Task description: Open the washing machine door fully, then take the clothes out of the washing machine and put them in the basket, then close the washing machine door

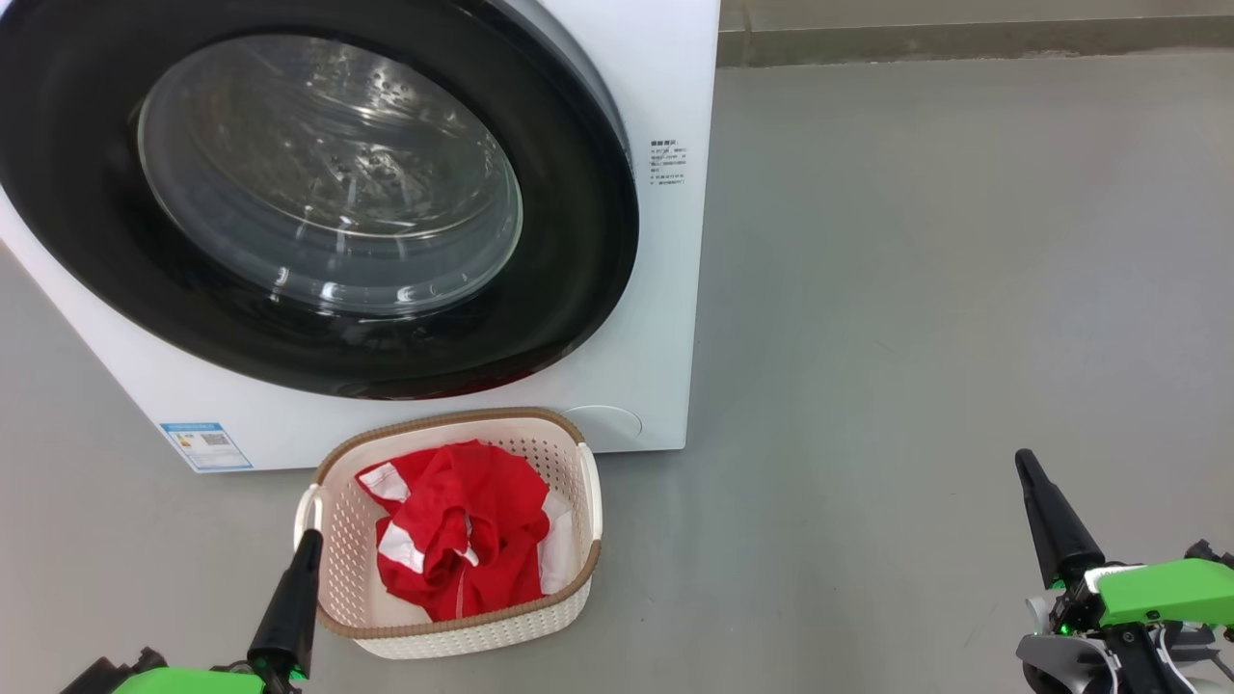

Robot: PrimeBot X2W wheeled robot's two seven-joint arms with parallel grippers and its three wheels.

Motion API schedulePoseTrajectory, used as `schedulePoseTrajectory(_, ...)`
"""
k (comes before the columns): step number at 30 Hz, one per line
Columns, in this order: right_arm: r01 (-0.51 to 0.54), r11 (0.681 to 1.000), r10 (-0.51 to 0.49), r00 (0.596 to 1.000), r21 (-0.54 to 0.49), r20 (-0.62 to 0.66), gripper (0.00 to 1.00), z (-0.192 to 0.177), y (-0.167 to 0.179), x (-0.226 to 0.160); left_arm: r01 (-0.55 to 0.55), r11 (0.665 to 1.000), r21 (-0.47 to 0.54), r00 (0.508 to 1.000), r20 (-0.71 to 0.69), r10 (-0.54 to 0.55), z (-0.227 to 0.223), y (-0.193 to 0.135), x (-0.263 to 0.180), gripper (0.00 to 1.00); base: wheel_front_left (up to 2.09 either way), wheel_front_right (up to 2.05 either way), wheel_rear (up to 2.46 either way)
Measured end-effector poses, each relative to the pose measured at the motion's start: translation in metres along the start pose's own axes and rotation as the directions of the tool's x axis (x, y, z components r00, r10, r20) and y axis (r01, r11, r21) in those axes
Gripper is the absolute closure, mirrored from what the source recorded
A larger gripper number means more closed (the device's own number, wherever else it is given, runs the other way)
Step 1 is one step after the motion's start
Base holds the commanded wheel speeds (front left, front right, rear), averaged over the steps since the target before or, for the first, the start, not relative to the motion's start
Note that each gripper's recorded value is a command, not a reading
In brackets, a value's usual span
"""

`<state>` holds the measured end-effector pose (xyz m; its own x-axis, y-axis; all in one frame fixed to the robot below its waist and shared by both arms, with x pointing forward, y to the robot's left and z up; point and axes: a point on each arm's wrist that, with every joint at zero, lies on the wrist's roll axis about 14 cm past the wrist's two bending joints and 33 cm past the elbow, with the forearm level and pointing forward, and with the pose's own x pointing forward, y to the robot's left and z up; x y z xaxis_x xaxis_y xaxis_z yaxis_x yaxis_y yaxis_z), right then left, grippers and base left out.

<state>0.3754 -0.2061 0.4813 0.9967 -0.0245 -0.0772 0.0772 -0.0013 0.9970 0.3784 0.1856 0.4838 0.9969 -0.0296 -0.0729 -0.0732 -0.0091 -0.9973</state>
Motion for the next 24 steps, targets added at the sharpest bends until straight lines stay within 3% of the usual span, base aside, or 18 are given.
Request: schedulePoseTrajectory(24,-0.004,1.000,0.004,1.000,0.003,0.002,1.00,0.0000,0.0012,0.0006,0.000,1.000,-0.003,1.000,0.003,0.000,0.0011,-0.0001,-0.0001,1.00,0.00,0.00,0.00)
